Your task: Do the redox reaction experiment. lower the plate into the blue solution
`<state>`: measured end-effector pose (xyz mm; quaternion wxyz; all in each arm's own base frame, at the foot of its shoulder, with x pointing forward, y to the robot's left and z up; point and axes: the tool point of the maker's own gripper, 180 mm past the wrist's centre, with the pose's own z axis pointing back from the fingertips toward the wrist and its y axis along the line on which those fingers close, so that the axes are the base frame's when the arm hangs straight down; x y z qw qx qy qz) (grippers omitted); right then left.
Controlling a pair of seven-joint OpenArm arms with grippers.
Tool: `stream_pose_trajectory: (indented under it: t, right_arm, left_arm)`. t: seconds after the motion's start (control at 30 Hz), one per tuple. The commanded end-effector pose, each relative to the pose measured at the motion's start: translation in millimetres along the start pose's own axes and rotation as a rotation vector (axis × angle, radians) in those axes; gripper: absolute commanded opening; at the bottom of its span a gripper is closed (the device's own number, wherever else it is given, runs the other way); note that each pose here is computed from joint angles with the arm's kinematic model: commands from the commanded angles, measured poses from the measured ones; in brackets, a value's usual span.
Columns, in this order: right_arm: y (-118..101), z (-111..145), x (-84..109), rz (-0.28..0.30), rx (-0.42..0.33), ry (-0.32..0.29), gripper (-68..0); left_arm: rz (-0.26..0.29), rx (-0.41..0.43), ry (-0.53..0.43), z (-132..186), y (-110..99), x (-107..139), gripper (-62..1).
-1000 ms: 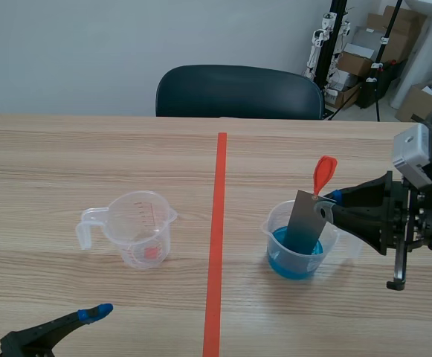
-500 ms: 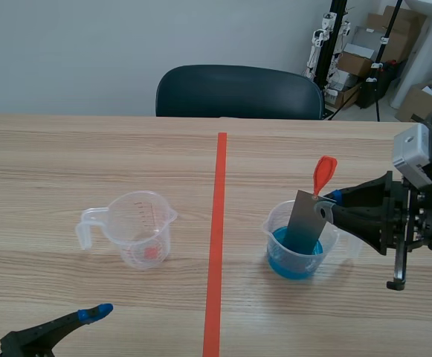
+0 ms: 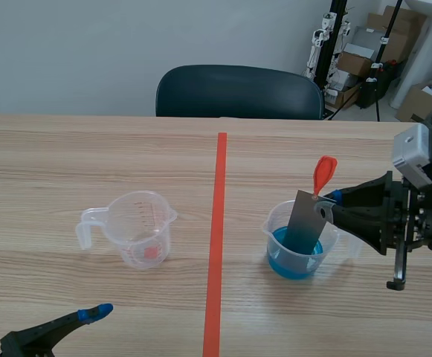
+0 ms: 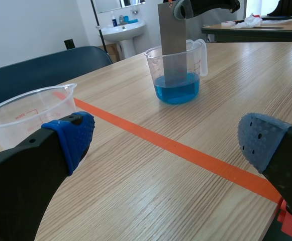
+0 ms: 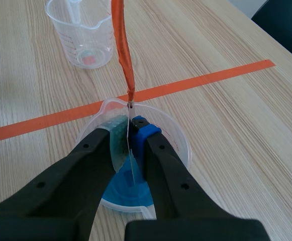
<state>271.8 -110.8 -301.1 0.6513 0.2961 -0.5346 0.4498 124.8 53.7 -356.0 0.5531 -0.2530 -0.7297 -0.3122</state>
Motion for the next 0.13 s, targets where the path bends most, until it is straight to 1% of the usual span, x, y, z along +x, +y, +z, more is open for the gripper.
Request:
stream_pose_trajectory:
  t: [0.0,0.1]
  right_arm:
    - [-8.7,0.8,9.5,0.013,-0.019,-0.028,-67.1]
    - [-8.7,0.8,9.5,0.013,-0.019,-0.028,-67.1]
  left_arm:
    - [-0.011,0.003,-0.055,-1.0,1.7,10.8,-0.7]
    - [-0.011,0.003,-0.055,-1.0,1.7,10.8,-0.7]
